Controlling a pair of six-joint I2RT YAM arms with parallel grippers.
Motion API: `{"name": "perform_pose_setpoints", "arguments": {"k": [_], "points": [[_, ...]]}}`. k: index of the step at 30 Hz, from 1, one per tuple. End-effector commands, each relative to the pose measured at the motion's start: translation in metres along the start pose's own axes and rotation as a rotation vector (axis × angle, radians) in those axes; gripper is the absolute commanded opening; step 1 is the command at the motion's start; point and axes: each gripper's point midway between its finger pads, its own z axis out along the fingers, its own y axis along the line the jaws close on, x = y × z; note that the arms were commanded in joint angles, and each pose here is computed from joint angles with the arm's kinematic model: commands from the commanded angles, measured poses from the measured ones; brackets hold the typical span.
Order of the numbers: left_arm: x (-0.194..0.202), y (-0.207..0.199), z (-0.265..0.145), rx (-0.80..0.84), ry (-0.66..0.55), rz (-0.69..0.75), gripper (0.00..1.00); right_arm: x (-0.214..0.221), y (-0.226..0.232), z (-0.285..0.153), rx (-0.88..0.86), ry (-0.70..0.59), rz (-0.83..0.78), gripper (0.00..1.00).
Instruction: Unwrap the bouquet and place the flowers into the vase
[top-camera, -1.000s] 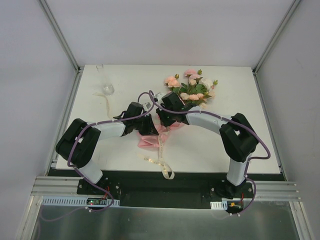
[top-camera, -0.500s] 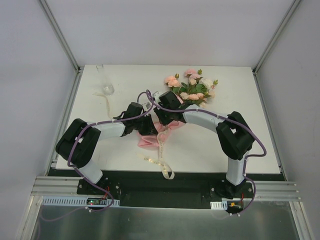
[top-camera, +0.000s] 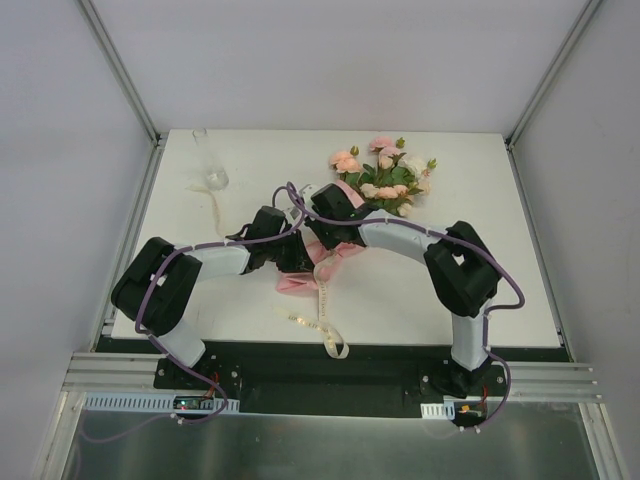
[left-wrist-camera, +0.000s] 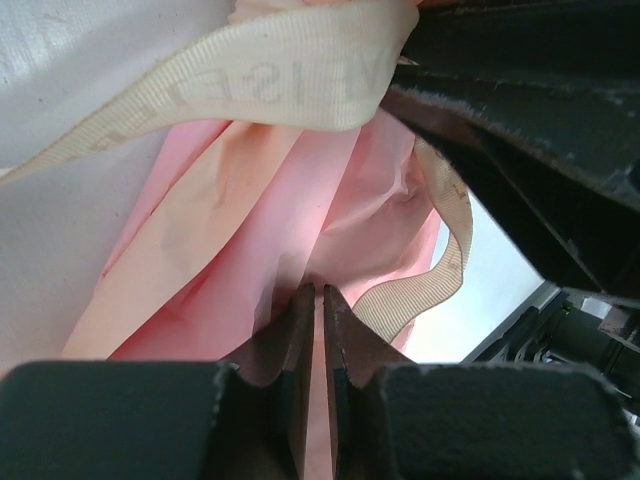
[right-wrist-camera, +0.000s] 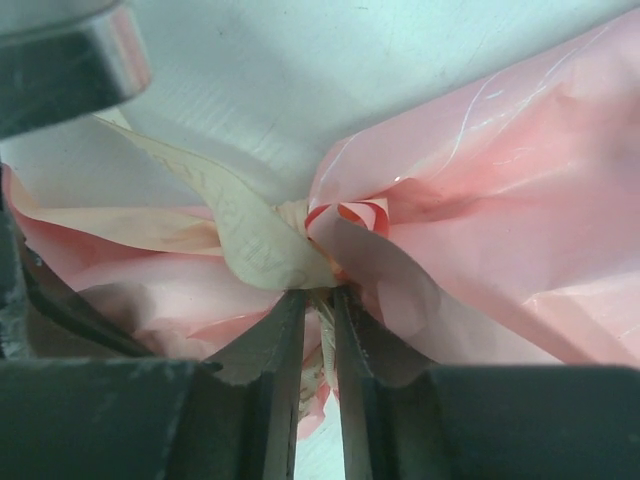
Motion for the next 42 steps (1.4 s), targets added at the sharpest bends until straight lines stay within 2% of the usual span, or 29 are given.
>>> {"name": "perform_pose_setpoints", "arguments": {"k": [1, 6, 12, 17, 25, 29, 35, 42], "points": [[0.003, 0.001, -0.003, -0.004, -0.007, 0.033, 0.08, -0.012, -0.002, -0.001, 0.054, -0.021, -0.090, 0.15], [0.005, 0.005, -0.002, -0.016, -0.006, 0.026, 0.08, -0.032, 0.007, -0.025, 0.020, -0.088, -0.053, 0.01], [0.005, 0.007, -0.002, -0.025, -0.010, 0.021, 0.07, -0.053, 0.017, -0.051, -0.036, -0.158, 0.040, 0.01], [0.008, 0.010, 0.000, -0.028, -0.002, 0.016, 0.06, -0.062, 0.029, -0.067, -0.148, -0.189, 0.141, 0.01], [0.009, 0.011, -0.001, -0.031, -0.003, 0.014, 0.07, -0.077, 0.015, -0.093, -0.312, -0.257, 0.382, 0.01], [0.010, 0.012, 0.000, -0.030, -0.002, 0.009, 0.07, -0.091, 0.018, -0.111, -0.409, -0.291, 0.427, 0.01], [0.009, 0.009, -0.001, -0.018, -0.010, 0.012, 0.06, -0.097, 0.013, -0.124, -0.386, -0.321, 0.386, 0.01], [0.005, 0.001, -0.007, 0.009, -0.027, 0.026, 0.09, -0.038, -0.001, -0.095, -0.194, -0.124, 0.205, 0.12]]}}
